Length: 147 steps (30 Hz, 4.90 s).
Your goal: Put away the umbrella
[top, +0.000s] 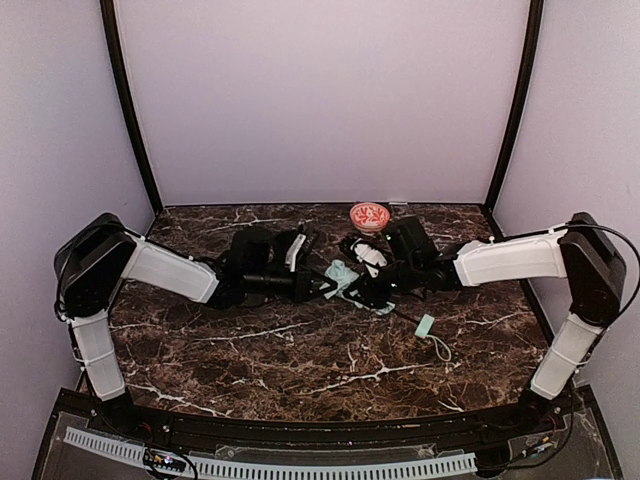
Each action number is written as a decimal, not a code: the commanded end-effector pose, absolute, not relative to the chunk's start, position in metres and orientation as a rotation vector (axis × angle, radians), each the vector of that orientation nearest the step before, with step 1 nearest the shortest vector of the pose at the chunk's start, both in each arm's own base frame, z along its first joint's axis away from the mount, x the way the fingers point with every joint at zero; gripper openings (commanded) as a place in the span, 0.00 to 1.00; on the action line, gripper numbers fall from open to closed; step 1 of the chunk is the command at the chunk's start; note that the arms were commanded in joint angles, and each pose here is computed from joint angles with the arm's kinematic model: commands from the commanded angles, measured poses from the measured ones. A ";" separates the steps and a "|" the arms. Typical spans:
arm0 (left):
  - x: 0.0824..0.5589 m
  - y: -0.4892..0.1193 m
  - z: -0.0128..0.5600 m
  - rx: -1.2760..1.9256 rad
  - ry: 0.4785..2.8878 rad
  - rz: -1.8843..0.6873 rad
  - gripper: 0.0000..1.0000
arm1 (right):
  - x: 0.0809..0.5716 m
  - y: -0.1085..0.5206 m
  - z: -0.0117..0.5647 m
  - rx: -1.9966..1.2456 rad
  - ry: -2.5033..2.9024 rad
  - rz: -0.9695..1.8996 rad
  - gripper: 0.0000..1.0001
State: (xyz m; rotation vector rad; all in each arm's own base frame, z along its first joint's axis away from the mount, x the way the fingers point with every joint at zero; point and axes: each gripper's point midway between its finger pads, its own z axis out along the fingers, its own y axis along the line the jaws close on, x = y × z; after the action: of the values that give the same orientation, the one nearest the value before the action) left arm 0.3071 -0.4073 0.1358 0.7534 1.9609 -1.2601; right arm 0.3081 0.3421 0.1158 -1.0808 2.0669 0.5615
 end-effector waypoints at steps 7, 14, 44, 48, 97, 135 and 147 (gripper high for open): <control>0.311 -0.402 0.062 0.714 2.236 -1.322 0.00 | 0.344 0.332 0.068 -0.926 2.259 0.533 0.12; 0.314 -0.406 0.040 0.747 2.282 -1.301 0.00 | 0.333 0.339 0.059 -0.989 2.264 0.623 0.44; 0.323 -0.417 0.036 0.894 2.265 -1.197 0.00 | 0.287 0.308 0.072 -1.332 2.181 0.268 1.00; 0.323 -0.418 0.037 0.893 2.265 -1.202 0.00 | 0.298 0.303 0.054 -1.355 2.224 0.153 1.00; 0.265 -0.408 0.179 0.886 1.733 -1.514 0.00 | 0.329 0.329 0.196 -0.738 1.996 1.392 0.00; 0.324 -0.374 0.220 0.548 1.601 -1.165 0.04 | 0.174 0.373 0.341 -1.367 1.303 1.557 0.00; 0.338 -0.366 0.232 0.523 1.609 -1.051 0.00 | 0.174 0.371 0.341 -1.368 1.306 1.498 0.00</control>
State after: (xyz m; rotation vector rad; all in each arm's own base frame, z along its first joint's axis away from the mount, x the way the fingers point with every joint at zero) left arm 0.2818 -0.3905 0.2685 0.7027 1.4187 -1.2789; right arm 0.2582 0.3599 0.2676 -1.0550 1.7328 1.3040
